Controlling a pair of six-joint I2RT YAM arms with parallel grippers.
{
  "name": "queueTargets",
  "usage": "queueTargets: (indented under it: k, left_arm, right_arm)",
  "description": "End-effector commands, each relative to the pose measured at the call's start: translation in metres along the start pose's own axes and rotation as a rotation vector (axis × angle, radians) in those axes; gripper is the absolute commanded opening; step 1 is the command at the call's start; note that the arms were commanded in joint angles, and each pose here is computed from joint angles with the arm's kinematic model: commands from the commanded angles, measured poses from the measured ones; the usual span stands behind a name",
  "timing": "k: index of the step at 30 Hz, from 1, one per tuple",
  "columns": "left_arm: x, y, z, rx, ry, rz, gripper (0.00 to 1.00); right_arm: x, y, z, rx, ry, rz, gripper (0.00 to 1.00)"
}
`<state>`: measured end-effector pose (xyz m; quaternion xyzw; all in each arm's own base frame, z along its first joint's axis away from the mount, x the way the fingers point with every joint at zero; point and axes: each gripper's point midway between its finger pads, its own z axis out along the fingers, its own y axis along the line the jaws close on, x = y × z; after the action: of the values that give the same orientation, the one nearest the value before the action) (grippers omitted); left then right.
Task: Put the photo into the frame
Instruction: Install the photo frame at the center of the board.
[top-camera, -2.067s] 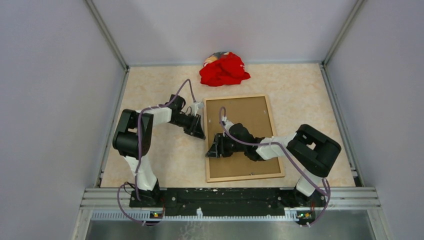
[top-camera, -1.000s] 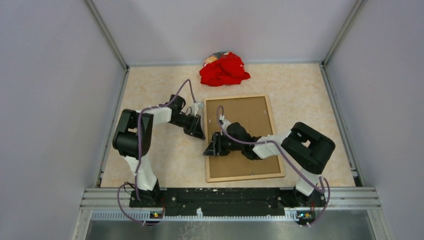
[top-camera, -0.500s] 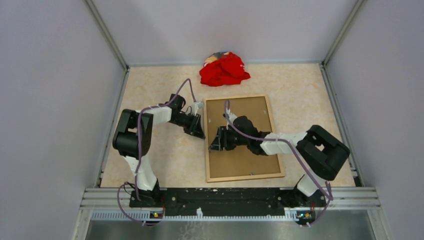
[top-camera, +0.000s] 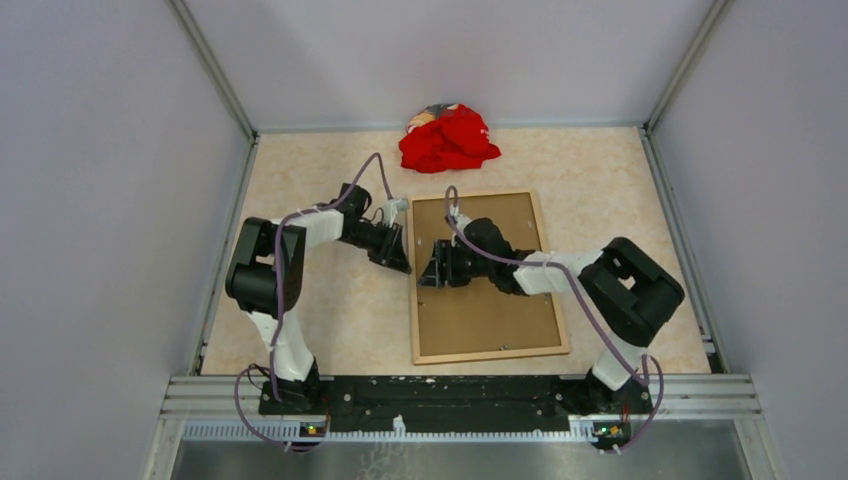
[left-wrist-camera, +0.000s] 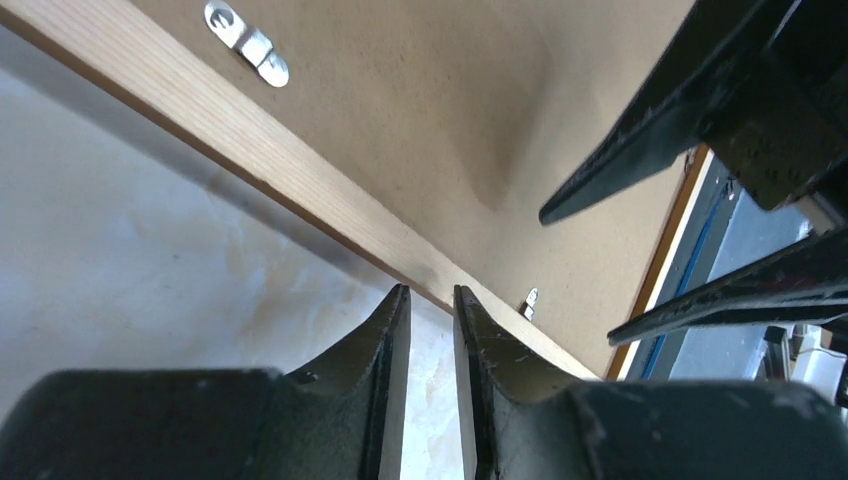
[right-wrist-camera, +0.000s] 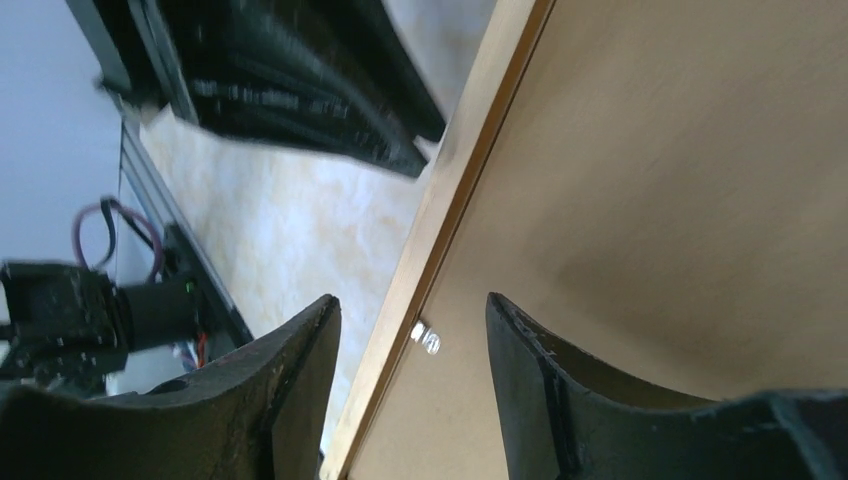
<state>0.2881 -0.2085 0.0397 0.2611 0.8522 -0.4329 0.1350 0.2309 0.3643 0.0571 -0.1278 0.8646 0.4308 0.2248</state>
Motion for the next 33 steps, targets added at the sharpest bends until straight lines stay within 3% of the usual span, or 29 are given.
queueTargets:
  k: [1,6,11,33]
  left_arm:
    - [-0.030,0.003,-0.006,-0.002,-0.053,0.031,0.30]
    - [-0.053,0.011,-0.005,-0.002,-0.086,0.017,0.33]
    - [-0.055,0.018,0.001,0.008,-0.088,-0.003,0.32]
    - [-0.044,0.021,0.005,0.024,-0.086,-0.033,0.26]
  right_arm:
    - [-0.069,0.002,-0.006,-0.017,-0.125,-0.042,0.57]
    - [-0.109,-0.020,0.005,-0.001,-0.156,-0.016,0.57]
    - [-0.122,-0.039,0.027,0.017,-0.134,-0.002,0.57]
    - [-0.110,-0.042,0.056,-0.064,-0.069,0.068,0.54]
